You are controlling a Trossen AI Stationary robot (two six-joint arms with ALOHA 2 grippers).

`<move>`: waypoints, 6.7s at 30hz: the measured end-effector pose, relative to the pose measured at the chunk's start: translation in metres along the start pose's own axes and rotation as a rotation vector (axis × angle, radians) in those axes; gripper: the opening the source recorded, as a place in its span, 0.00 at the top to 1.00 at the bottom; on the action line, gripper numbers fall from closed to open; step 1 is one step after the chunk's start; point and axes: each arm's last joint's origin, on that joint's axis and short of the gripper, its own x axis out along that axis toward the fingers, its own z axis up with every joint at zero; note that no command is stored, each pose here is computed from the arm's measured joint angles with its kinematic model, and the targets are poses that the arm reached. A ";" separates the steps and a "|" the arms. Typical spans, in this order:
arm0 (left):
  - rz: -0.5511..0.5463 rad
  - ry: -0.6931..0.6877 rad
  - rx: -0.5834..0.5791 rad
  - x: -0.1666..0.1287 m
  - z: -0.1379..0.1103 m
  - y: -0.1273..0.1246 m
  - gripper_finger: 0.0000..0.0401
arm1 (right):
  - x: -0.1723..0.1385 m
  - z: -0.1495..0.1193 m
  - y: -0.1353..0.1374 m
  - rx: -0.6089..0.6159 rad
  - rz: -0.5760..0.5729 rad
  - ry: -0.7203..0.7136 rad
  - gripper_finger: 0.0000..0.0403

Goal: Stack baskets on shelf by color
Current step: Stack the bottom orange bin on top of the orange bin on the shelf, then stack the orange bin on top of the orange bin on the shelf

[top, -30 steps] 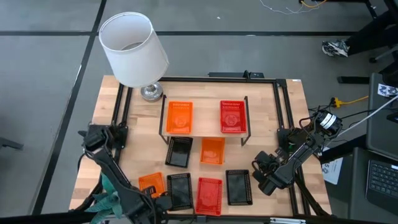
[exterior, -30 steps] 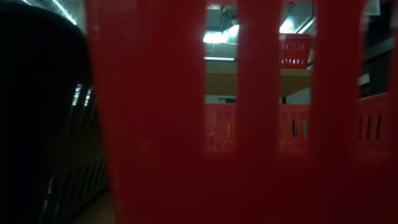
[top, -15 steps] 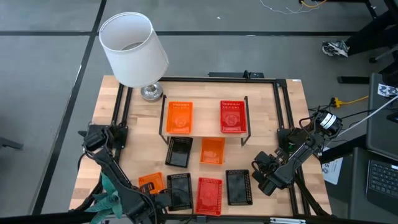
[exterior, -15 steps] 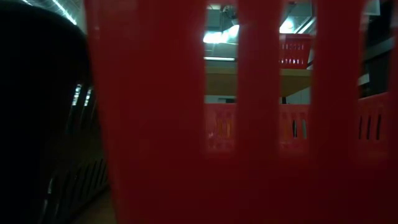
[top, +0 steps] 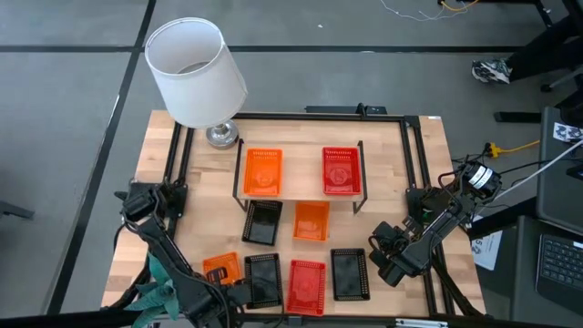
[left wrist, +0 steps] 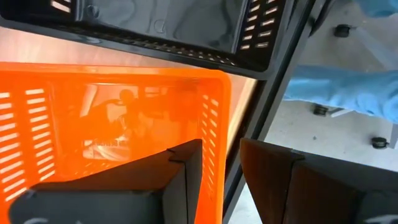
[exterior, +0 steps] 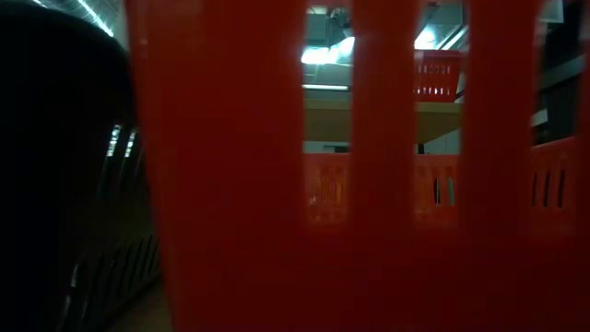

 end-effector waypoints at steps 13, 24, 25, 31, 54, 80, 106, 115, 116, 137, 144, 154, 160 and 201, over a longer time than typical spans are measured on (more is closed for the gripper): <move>0.007 0.003 0.014 0.011 0.000 -0.002 0.75 | 0.000 0.000 0.000 0.000 -0.001 0.000 0.79; 0.057 0.039 0.020 0.042 -0.004 -0.005 0.75 | 0.000 0.000 0.000 -0.003 -0.001 0.000 0.79; 0.065 0.044 0.024 0.045 -0.004 -0.004 0.75 | 0.000 0.000 0.000 -0.003 -0.001 0.000 0.79; 0.071 0.079 0.012 0.055 -0.004 -0.004 0.75 | 0.000 0.000 0.000 -0.003 -0.001 0.000 0.79; 0.140 0.240 -0.063 -0.047 0.009 -0.019 1.00 | 0.000 0.000 0.000 -0.015 0.000 0.000 0.79; 0.416 -0.339 0.526 -0.176 0.183 0.105 1.00 | 0.000 0.000 0.003 -0.022 0.030 0.004 0.79; 0.321 -0.059 0.381 -0.175 0.193 0.216 1.00 | 0.000 -0.001 0.001 -0.024 0.013 0.034 0.79; 0.257 -0.016 0.339 -0.169 0.194 0.220 1.00 | 0.000 -0.001 -0.001 -0.030 -0.010 0.034 0.79; 0.258 -0.012 0.340 -0.167 0.194 0.220 1.00 | 0.000 -0.001 -0.001 -0.030 -0.010 0.034 0.79; 0.272 0.033 0.347 -0.132 0.194 0.221 0.99 | 0.000 -0.001 -0.001 -0.030 -0.010 0.034 0.79; 0.270 0.023 0.370 -0.132 0.195 0.221 0.93 | 0.000 -0.001 -0.001 -0.030 -0.009 0.034 0.79; 0.268 0.021 0.374 -0.133 0.194 0.221 0.83 | 0.000 -0.001 -0.001 -0.030 -0.009 0.035 0.79; 0.288 0.036 0.375 -0.139 0.192 0.222 0.82 | 0.000 -0.001 -0.001 -0.030 -0.009 0.035 0.79; -0.050 -0.464 0.544 -0.063 0.235 0.080 0.83 | -0.005 -0.024 0.001 -0.009 0.056 0.073 0.79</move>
